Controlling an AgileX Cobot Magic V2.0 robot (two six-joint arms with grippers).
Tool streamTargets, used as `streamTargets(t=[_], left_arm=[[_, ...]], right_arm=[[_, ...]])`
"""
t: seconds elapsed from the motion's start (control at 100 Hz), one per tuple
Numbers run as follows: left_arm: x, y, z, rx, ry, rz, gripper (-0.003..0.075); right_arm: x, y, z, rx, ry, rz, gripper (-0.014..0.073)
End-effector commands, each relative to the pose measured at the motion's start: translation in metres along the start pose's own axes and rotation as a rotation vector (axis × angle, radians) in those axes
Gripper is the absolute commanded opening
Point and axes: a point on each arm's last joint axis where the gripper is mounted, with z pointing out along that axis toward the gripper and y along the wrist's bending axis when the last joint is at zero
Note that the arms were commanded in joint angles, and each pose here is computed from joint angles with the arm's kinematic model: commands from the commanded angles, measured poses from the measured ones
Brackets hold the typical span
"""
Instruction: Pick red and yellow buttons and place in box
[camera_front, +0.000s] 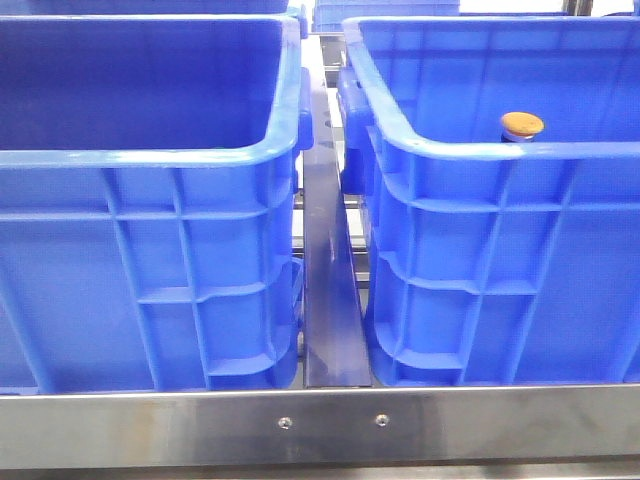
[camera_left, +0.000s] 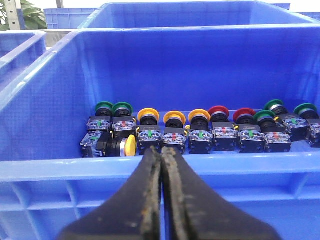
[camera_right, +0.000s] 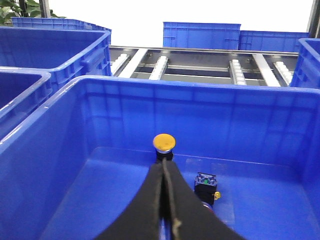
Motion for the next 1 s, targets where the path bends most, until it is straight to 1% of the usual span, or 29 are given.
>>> streamTargets(t=[0.0,0.21,0.36,0.45,0.5,0.51,0.53,0.54,0.55,0.56,0.57,0.58,0.6,0.61,0.62,0.63,0.64,0.65,0.66,0.68,0.69,0.7,0.71,0.72,0.73,0.75,0.78,0.9,0.99], left_arm=[[0.006,0.0,-0.001,0.009,-0.077,-0.012,-0.0019],[0.006,0.0,-0.001,0.009,-0.077,-0.012,-0.0019],[0.006,0.0,-0.001,0.009,-0.077,-0.012,-0.0019],[0.006,0.0,-0.001,0.009,-0.077,-0.012,-0.0019],[0.006,0.0,-0.001,0.009,-0.077,-0.012,-0.0019],[0.006,0.0,-0.001,0.009,-0.077,-0.012,-0.0019],[0.006,0.0,-0.001,0.009,-0.077,-0.012,-0.0019],[0.006,0.0,-0.001,0.009,-0.077,-0.012,-0.0019],[0.006,0.0,-0.001,0.009,-0.077,-0.012,-0.0019],[0.006,0.0,-0.001,0.009,-0.077,-0.012,-0.0019],[0.006,0.0,-0.001,0.009,-0.077,-0.012,-0.0019],[0.006,0.0,-0.001,0.009,-0.077,-0.012,-0.0019],[0.006,0.0,-0.001,0.009,-0.077,-0.012,-0.0019],[0.006,0.0,-0.001,0.009,-0.077,-0.012,-0.0019],[0.006,0.0,-0.001,0.009,-0.077,-0.012,-0.0019],[0.006,0.0,-0.001,0.009,-0.077,-0.012,-0.0019],[0.006,0.0,-0.001,0.009,-0.077,-0.012,-0.0019],[0.006,0.0,-0.001,0.009,-0.077,-0.012,-0.0019],[0.006,0.0,-0.001,0.009,-0.077,-0.012,-0.0019],[0.006,0.0,-0.001,0.009,-0.077,-0.012,-0.0019],[0.006,0.0,-0.001,0.009,-0.077,-0.012,-0.0019],[0.006,0.0,-0.001,0.009,-0.077,-0.012,-0.0019],[0.006,0.0,-0.001,0.009,-0.077,-0.012,-0.0019],[0.006,0.0,-0.001,0.009,-0.077,-0.012,-0.0019],[0.006,0.0,-0.001,0.009,-0.077,-0.012,-0.0019],[0.006,0.0,-0.001,0.009,-0.077,-0.012,-0.0019],[0.006,0.0,-0.001,0.009,-0.077,-0.012,-0.0019],[0.006,0.0,-0.001,0.009,-0.077,-0.012,-0.0019],[0.006,0.0,-0.001,0.009,-0.077,-0.012,-0.0019]], right_arm=[[-0.01,0.003,0.0,-0.034,-0.028,0.014,-0.0067],[-0.009,0.017,-0.002,-0.21,-0.024,0.016,-0.0067],[-0.009,0.015,-0.002,-0.183,-0.027,0.012,-0.0067],[-0.009,0.004,0.0,-0.061,-0.03,-0.078,-0.0067],[-0.01,-0.003,0.0,0.013,-0.036,-0.099,-0.0067],[-0.011,-0.004,0.0,0.03,-0.04,-0.076,-0.0067],[-0.011,-0.007,-0.001,0.058,-0.048,-0.092,-0.0067],[-0.012,-0.008,-0.001,0.068,-0.054,-0.062,-0.0067],[-0.012,-0.009,-0.001,0.079,-0.056,-0.083,-0.0067],[-0.013,-0.011,-0.001,0.097,-0.068,-0.05,-0.0067],[-0.013,-0.011,-0.002,0.107,-0.074,-0.072,-0.0067],[-0.014,-0.013,-0.002,0.124,-0.088,-0.036,-0.0067],[-0.016,-0.015,-0.003,0.152,-0.112,-0.061,-0.0067],[-0.016,-0.016,-0.004,0.159,-0.127,-0.024,-0.0067],[-0.017,-0.016,-0.004,0.167,-0.136,-0.052,-0.0067],[-0.018,-0.018,-0.005,0.18,-0.161,-0.014,-0.0067],[-0.018,-0.018,-0.006,0.185,-0.171,-0.043,-0.0067],[-0.02,-0.019,-0.006,0.193,-0.196,-0.004,-0.0067],[-0.02,-0.019,-0.007,0.195,-0.208,-0.033,-0.0067],[-0.022,-0.019,-0.009,0.198,-0.246,0.005,-0.0067],[-0.022,-0.018,-0.009,0.194,-0.255,-0.024,-0.0067],[-0.024,-0.018,-0.01,0.191,-0.276,0.009,-0.0067],[-0.024,-0.018,-0.01,0.187,-0.283,-0.02,-0.0067],[-0.024,-0.017,-0.011,0.182,-0.298,0.009,-0.0067],[-0.024,-0.017,-0.011,0.177,-0.302,-0.017,-0.0067],[-0.024,-0.016,-0.011,0.166,-0.312,0.009,-0.0067],[-0.023,-0.014,-0.01,0.152,-0.307,-0.013,-0.0067],[-0.004,-0.015,-0.008,0.16,-0.218,0.009,-0.0067],[0.014,-0.015,-0.011,0.169,-0.217,0.013,-0.0067]])
